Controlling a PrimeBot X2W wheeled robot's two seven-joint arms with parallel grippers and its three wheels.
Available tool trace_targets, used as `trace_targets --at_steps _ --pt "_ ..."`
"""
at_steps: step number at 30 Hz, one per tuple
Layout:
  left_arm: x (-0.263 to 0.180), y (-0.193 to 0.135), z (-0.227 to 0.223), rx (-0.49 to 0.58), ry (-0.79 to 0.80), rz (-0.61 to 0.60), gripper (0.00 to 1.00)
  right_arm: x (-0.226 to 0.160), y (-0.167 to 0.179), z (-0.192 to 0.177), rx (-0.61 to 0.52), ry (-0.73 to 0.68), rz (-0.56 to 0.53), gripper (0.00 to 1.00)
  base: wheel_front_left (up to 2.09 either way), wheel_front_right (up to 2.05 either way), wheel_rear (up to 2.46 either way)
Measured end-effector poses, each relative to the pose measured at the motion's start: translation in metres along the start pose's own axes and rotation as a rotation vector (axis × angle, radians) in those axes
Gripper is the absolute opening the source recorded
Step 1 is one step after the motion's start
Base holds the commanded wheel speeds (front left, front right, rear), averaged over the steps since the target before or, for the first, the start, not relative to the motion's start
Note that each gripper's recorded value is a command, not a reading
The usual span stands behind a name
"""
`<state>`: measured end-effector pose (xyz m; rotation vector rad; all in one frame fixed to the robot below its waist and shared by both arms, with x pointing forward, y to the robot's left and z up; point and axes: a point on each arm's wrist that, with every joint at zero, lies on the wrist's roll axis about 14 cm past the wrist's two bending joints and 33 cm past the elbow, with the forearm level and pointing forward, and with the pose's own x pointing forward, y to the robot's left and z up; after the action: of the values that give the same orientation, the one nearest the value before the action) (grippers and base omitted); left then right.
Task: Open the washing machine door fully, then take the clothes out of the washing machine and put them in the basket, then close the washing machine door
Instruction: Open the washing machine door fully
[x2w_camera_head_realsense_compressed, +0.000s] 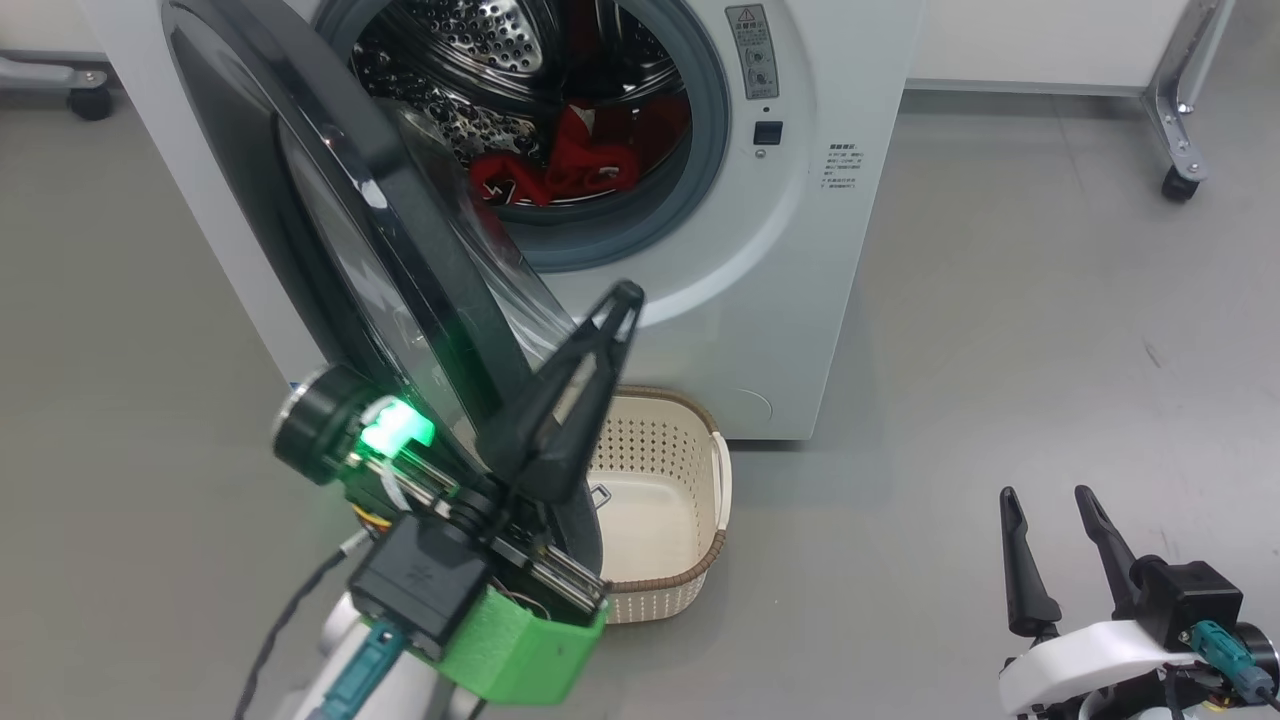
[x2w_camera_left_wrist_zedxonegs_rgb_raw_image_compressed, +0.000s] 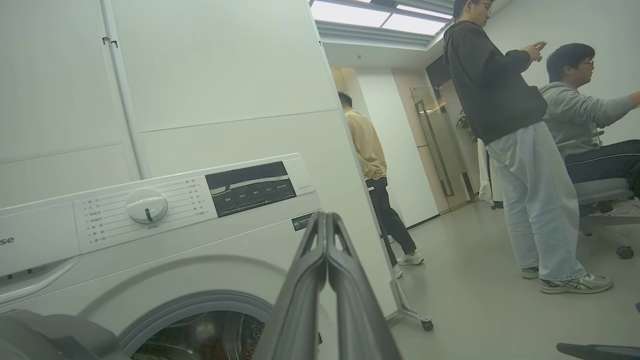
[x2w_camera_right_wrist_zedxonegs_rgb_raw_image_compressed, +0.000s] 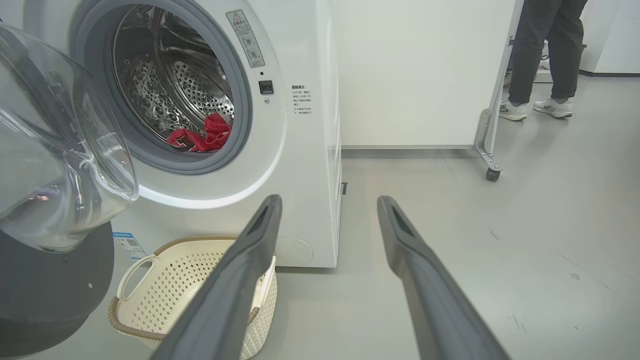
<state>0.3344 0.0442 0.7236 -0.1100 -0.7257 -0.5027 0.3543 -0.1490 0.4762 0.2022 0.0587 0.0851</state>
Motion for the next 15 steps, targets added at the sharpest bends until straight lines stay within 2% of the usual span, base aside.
trace_targets --at_steps 5,7,11,15 --pt "-0.015 -0.036 -0.023 -0.121 0.123 -0.069 0.00 -0.003 0.000 -0.002 -0.003 0.004 0.000 1.00 0.00 0.00 0.00" --pt "-0.032 -0.054 -0.045 -0.222 0.235 -0.084 0.00 -0.004 0.000 -0.003 -0.003 0.009 0.000 1.00 0.00 0.00 0.00" --pt "-0.052 -0.069 -0.070 -0.330 0.363 -0.077 0.00 -0.004 0.000 -0.004 0.000 0.013 -0.002 1.00 0.00 0.00 0.00" --pt "-0.057 -0.071 -0.077 -0.394 0.395 -0.054 0.00 -0.002 -0.001 -0.007 0.004 0.022 -0.004 1.00 0.00 0.00 0.00"
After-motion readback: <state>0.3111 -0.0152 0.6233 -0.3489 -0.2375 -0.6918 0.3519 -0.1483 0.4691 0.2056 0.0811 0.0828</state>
